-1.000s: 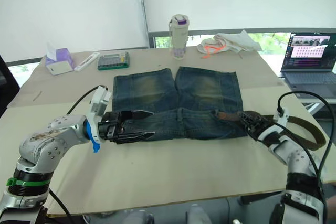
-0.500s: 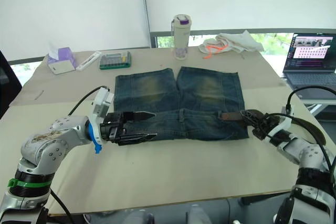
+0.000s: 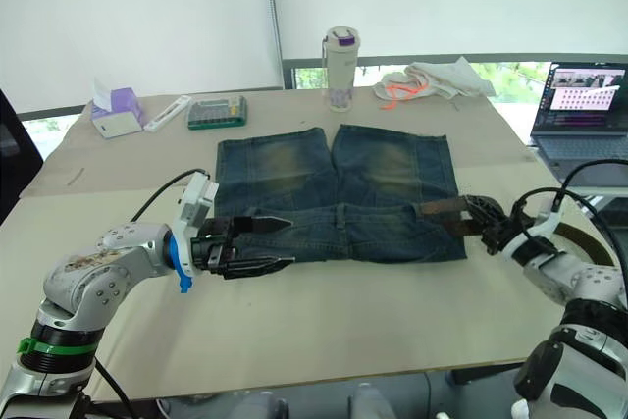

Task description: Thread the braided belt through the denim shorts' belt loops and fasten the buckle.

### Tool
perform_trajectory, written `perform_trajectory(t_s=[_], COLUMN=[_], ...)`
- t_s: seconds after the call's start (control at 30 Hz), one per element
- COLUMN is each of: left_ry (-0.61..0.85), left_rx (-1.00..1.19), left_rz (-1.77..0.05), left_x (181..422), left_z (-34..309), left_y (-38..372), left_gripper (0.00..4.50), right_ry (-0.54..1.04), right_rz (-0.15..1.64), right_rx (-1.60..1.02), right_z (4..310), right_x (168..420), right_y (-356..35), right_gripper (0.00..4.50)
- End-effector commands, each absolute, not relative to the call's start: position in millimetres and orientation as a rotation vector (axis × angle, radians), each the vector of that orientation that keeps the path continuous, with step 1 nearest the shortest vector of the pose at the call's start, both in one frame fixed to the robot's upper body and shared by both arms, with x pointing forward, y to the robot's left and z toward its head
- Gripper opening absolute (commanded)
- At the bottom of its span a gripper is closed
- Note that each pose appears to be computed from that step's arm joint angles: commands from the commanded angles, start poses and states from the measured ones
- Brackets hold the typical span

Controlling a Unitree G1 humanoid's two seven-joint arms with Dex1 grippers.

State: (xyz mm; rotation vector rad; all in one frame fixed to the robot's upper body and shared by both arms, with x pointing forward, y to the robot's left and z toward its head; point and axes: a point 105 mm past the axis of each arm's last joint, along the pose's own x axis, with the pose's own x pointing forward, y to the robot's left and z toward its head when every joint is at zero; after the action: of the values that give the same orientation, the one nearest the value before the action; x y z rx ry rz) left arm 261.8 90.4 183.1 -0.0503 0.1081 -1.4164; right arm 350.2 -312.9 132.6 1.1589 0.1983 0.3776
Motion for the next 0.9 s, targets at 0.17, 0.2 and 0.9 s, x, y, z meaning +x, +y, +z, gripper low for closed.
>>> perform_trajectory(t_s=[0.17,0.2,0.9], left_ry=[0.06,0.06,0.064], left_rx=[-0.034,-0.036,-0.019], left_rz=[-1.433,-1.433,-1.423], left_x=[259.1,259.1,261.2], left_z=[190.0,189.8,187.9], left_y=[88.0,87.9,87.1], left_gripper=[4.11,4.11,4.11], right_ry=[0.12,0.129,0.201], right_rz=[0.431,0.426,0.383], right_rx=[1.142,1.122,1.059], right_z=[157.3,153.8,130.4], right_x=[348.2,348.3,353.3], right_y=[-320.0,-318.6,-314.3], right_gripper=[0.0,0.0,0.0])
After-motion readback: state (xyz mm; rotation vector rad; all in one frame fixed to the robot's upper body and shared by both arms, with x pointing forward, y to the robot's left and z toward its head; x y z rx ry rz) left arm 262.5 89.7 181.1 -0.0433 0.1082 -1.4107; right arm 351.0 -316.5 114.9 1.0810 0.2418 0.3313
